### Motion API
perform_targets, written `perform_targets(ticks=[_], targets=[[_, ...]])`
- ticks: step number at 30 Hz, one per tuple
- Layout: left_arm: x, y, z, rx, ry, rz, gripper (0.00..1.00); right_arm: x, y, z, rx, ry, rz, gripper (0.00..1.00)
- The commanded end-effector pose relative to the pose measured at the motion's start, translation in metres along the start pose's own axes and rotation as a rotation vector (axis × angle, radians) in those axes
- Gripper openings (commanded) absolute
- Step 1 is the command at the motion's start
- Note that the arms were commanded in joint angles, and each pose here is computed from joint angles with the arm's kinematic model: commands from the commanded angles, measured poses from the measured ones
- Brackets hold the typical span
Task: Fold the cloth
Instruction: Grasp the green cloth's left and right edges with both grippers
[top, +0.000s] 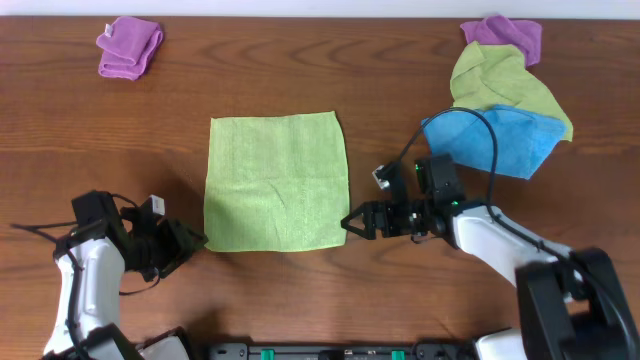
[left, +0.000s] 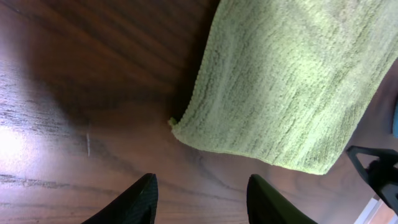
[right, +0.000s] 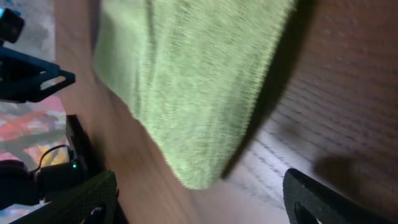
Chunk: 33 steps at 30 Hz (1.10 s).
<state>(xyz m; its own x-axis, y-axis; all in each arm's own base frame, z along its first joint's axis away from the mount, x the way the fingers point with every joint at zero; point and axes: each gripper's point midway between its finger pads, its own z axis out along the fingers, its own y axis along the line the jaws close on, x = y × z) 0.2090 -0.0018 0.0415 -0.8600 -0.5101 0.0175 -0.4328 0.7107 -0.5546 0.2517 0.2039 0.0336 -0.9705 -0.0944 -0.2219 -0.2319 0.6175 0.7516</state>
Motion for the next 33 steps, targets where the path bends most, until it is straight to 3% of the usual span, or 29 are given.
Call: perform_targets(ticks=[1,16,33], targets=[[0.001,0.003,0.006,0.011,0.023,-0.008,0.48,0.007,-0.007,0.011,-0.016,0.035,0.055,0.85],[-0.003,0.009,0.027,0.051,0.083,-0.057,0.48,0.035,-0.009,0.034,-0.072,0.157,0.126,0.84],[-0.030,0.007,0.031,0.073,-0.018,-0.029,0.47,0.034,-0.006,0.037,-0.077,0.154,0.107,0.84]])
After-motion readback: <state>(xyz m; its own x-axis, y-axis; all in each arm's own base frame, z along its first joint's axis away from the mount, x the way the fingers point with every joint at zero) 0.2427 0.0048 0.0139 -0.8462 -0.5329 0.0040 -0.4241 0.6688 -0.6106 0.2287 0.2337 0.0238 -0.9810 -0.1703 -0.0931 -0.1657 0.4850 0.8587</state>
